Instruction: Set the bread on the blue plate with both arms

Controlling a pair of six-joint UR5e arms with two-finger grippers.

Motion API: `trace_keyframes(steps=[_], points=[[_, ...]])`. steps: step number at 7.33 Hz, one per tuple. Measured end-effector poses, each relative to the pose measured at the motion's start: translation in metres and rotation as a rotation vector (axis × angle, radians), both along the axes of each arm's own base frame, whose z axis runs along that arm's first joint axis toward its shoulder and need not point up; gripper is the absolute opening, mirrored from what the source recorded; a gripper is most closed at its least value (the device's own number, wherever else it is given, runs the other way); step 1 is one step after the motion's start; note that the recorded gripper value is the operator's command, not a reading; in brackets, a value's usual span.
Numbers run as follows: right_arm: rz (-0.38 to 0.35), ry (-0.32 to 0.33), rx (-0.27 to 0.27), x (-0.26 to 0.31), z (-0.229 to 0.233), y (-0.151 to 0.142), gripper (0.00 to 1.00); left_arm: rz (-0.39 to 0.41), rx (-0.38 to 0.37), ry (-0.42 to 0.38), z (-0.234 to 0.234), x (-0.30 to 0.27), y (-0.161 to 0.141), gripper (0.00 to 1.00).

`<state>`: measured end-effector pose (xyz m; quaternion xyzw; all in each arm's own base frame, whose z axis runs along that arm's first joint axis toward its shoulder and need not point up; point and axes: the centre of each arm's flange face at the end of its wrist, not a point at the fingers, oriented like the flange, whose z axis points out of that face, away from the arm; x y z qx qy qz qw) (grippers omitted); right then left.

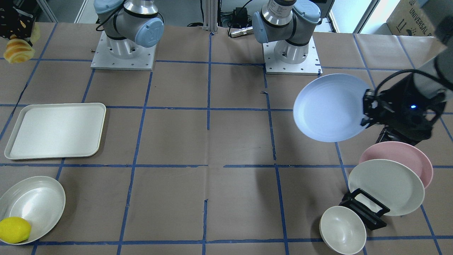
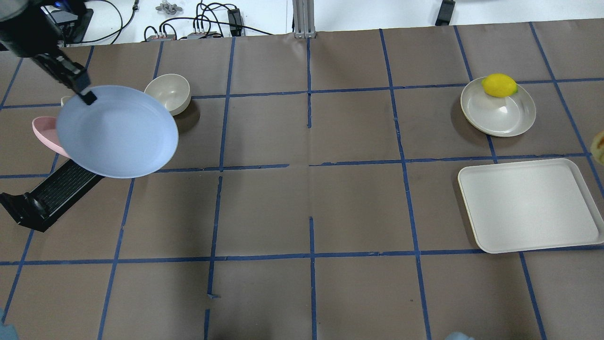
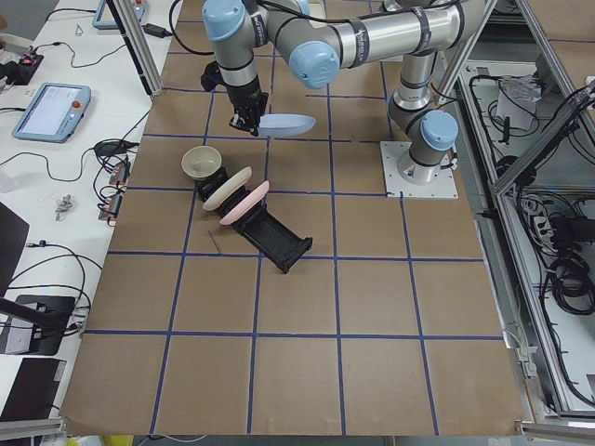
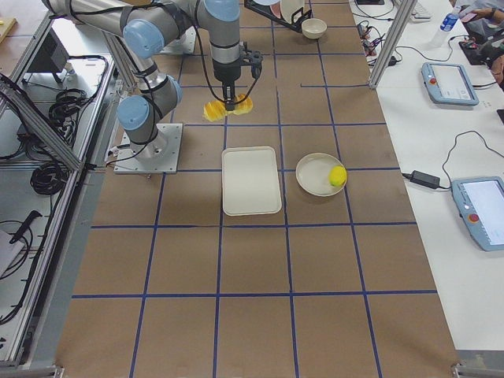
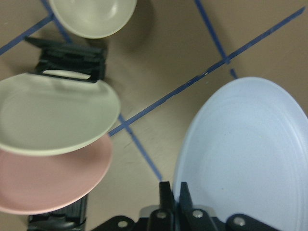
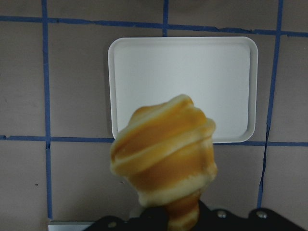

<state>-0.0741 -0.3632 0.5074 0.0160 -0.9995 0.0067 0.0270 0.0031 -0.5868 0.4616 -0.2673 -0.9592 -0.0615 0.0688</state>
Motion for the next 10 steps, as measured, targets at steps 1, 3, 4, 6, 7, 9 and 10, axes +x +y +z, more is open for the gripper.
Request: trace_keyframes(steps=[1, 3, 4, 6, 7, 9, 10], points=[[-0.032, -0.002, -0.008, 0.023, 0.005, -0.004, 0.12, 0.02, 0.017, 0.046, -0.017, -0.044, 0.0, 0.09], [-0.085, 0.003, -0.03, 0.07, 0.005, -0.014, 0.12, 0.073, 0.004, 0.084, -0.068, -0.13, -0.007, 0.1], [-0.105, 0.005, -0.031, 0.085, 0.002, -0.019, 0.13, 0.09, -0.011, 0.085, -0.101, -0.164, -0.013, 0.1], [-0.138, 0.011, -0.036, 0.112, -0.001, -0.023, 0.13, 0.125, -0.013, 0.085, -0.151, -0.204, -0.023, 0.1], [-0.126, 0.025, -0.029, 0.126, -0.004, -0.025, 0.13, 0.128, -0.026, 0.09, -0.165, -0.219, -0.027, 0.13], [-0.104, 0.046, -0.024, 0.165, -0.008, -0.025, 0.13, 0.143, -0.045, 0.129, -0.195, -0.249, -0.033, 0.44], [-0.105, 0.047, -0.013, 0.18, -0.013, -0.031, 0.13, 0.159, -0.047, 0.138, -0.205, -0.255, -0.035, 0.99]])
